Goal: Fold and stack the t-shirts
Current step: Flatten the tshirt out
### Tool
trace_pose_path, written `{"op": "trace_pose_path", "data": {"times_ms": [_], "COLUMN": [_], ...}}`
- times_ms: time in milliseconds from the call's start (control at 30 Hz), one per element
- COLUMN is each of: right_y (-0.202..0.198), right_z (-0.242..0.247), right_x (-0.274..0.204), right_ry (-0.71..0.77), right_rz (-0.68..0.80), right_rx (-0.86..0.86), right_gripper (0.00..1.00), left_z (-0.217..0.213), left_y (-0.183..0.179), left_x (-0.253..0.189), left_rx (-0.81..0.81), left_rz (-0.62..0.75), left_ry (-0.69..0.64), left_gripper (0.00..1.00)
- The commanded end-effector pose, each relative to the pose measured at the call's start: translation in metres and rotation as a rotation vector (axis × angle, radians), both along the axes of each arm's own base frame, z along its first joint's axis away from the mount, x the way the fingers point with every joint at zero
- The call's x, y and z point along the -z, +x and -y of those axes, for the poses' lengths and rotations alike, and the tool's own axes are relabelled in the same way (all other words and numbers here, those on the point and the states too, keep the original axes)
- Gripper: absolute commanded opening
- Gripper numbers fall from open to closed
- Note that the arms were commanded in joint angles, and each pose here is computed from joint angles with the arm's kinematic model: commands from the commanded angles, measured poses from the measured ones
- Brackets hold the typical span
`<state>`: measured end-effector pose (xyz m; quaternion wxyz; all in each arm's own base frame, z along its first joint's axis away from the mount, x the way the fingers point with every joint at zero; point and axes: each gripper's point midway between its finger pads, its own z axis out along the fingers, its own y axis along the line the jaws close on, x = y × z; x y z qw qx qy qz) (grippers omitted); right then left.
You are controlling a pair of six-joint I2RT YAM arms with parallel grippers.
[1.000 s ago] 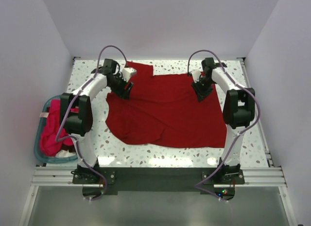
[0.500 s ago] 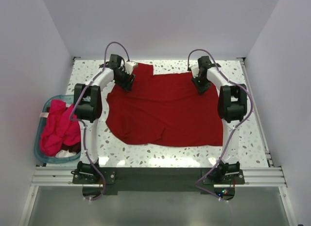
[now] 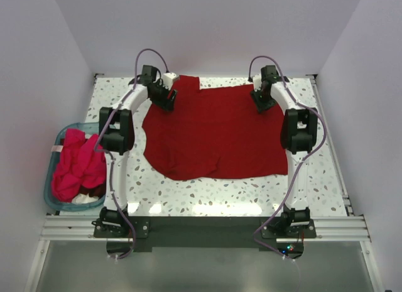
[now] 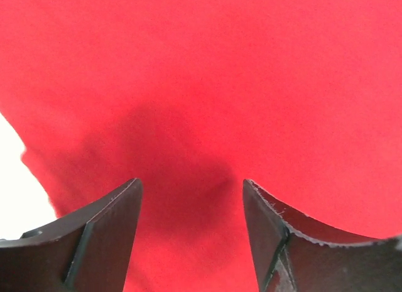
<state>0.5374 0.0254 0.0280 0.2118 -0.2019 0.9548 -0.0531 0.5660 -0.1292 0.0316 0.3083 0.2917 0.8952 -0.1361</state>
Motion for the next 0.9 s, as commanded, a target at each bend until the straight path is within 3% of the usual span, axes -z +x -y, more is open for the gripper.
{"op": "trace_pose_path", "data": {"times_ms": [0,100,133,200,267,367,700,867], "right_y": [-0.012,-0.032,-0.038,-0.059,-0.080,-0.108,-0.152,-0.162], "right_z": [-0.025,-0.034,-0.035,-0.036,-0.033,-0.023,0.015,0.034], "right_x": [-0.054,-0.091,-0.096,-0.104,-0.096,-0.084,-0.045,-0.037], "right_ry": [0.164,0.221,0.228,0.237,0.225,0.187,0.161,0.162], "right_rz": [0.037,0.060,0.053,0.015,-0.046,-0.113,-0.261,-0.281], "right_rx": [-0.034,-0.059,-0.064,-0.076,-0.086,-0.084,0.006,0.046], "right_gripper": [0.47,0.52,0.52,0.52,0.50,0.47,0.42,0.42], "left_z": [0.037,0.061,0.065,0.092,0.115,0.143,0.185,0.198], "left_y": [-0.046,-0.123,-0.154,-0.203,-0.246,-0.290,-0.316,-0.310], "left_x": [-0.110,-0.166,-0.139,-0.152,-0.131,-0.117,-0.059,-0.039], "left_rx": [0.190,0.321,0.344,0.408,0.447,0.456,0.470,0.460], "left_rz": [0.152,0.262,0.197,0.215,0.169,0.123,-0.035,-0.097], "left_ry": [-0.114,-0.109,-0.095,-0.091,-0.084,-0.061,0.070,0.092], "left_gripper": [0.71,0.71,0.71,0.71,0.70,0.67,0.61,0.60]}}
